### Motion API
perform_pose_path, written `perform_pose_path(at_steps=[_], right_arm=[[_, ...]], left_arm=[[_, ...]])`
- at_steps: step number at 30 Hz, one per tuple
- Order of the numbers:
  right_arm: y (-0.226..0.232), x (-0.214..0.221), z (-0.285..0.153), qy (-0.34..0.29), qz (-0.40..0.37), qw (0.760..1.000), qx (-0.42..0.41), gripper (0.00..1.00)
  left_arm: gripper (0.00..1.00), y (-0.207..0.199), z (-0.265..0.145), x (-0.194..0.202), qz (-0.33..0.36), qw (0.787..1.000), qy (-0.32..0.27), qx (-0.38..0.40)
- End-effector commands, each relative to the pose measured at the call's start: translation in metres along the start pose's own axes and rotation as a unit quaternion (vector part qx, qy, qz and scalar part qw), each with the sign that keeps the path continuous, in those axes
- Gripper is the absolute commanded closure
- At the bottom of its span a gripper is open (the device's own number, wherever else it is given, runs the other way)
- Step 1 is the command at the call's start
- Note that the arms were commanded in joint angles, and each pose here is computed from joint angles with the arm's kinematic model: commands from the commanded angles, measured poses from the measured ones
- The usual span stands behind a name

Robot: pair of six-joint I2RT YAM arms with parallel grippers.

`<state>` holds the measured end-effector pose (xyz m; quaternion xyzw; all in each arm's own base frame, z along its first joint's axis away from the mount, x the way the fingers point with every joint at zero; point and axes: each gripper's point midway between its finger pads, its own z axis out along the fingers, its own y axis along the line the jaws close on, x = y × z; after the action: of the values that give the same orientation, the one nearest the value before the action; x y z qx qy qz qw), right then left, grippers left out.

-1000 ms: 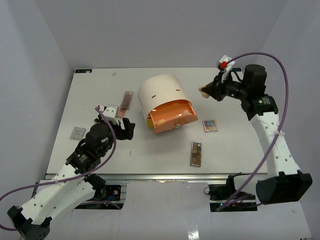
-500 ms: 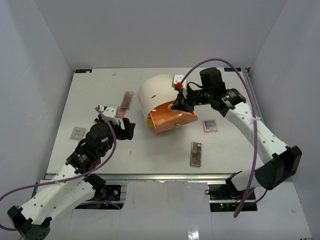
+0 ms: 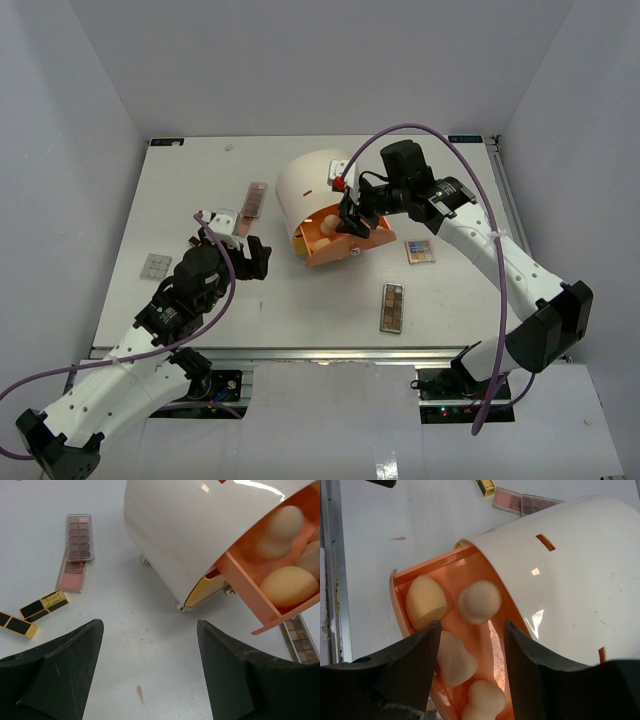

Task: Organize the makeup

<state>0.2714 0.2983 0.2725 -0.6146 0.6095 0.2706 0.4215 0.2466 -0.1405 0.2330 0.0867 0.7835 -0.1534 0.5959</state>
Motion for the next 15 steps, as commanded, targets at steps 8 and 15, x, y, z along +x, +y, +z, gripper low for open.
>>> perform_pose_path(at_steps=[8,15], right_arm=[[0.022,-0.062,-0.058,-0.101,-0.095,0.990,-0.019,0.53],[0.084,-0.034,-0.083,-0.136,-0.236,0.960,-0.072,0.87]], left_arm=[[0.11,-0.011,0.002,-0.016,-0.003,0.999,-0.030,0.028],[0.11,-0.044,0.000,-0.081,-0.023,0.993,-0.075,0.089]])
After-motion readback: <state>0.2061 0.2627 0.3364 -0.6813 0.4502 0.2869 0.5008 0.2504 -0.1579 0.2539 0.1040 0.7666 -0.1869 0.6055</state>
